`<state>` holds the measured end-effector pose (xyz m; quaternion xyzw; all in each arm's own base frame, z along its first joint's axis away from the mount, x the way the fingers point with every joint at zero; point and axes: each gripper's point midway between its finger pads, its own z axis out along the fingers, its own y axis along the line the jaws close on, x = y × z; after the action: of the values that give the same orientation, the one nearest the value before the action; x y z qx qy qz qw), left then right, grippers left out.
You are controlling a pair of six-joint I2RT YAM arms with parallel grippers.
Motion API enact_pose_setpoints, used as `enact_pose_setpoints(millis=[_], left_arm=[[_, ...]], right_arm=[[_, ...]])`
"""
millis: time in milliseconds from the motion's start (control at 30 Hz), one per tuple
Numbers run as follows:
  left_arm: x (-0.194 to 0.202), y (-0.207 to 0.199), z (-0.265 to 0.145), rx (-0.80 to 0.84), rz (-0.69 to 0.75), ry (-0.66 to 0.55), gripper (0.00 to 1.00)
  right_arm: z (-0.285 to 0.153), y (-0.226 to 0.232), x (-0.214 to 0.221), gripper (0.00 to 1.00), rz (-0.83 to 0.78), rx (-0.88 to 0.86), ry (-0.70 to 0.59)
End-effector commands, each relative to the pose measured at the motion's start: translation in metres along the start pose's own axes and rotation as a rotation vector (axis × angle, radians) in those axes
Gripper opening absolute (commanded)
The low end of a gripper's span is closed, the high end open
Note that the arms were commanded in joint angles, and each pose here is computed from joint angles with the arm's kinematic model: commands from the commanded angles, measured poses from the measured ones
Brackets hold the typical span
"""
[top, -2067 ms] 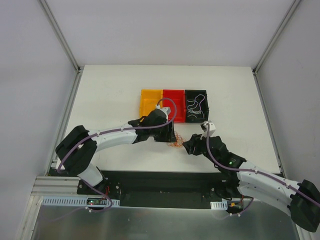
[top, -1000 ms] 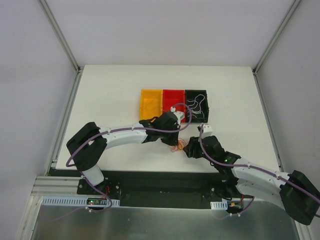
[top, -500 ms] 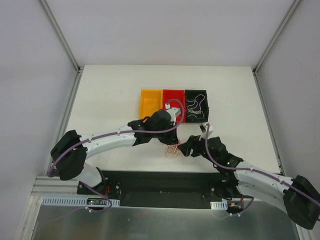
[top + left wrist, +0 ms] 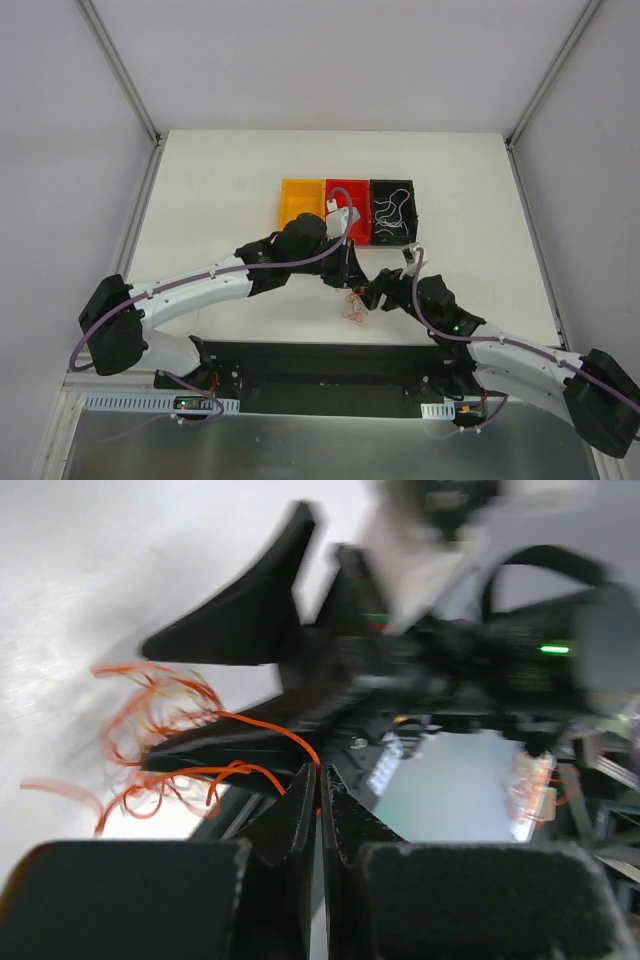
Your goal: Untangle the cables
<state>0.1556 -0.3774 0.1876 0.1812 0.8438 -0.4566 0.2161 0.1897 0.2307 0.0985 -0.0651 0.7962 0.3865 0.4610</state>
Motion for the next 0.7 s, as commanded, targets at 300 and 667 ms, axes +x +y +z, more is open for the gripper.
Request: enact_pose_setpoints(millis=[300, 667], left_arm=[[-0.091, -0.137, -0.125, 0.283, 0.233, -0.333, 0.0], [-0.13, -0.161, -0.203, 0.192, 0.327, -0.518, 0.0]], right_arm=[[0.014, -0.064, 0.017, 0.73, 0.055, 0.332, 0.031], [0.006, -0.056, 0.005, 0.73, 0.014, 0.247, -0.01]])
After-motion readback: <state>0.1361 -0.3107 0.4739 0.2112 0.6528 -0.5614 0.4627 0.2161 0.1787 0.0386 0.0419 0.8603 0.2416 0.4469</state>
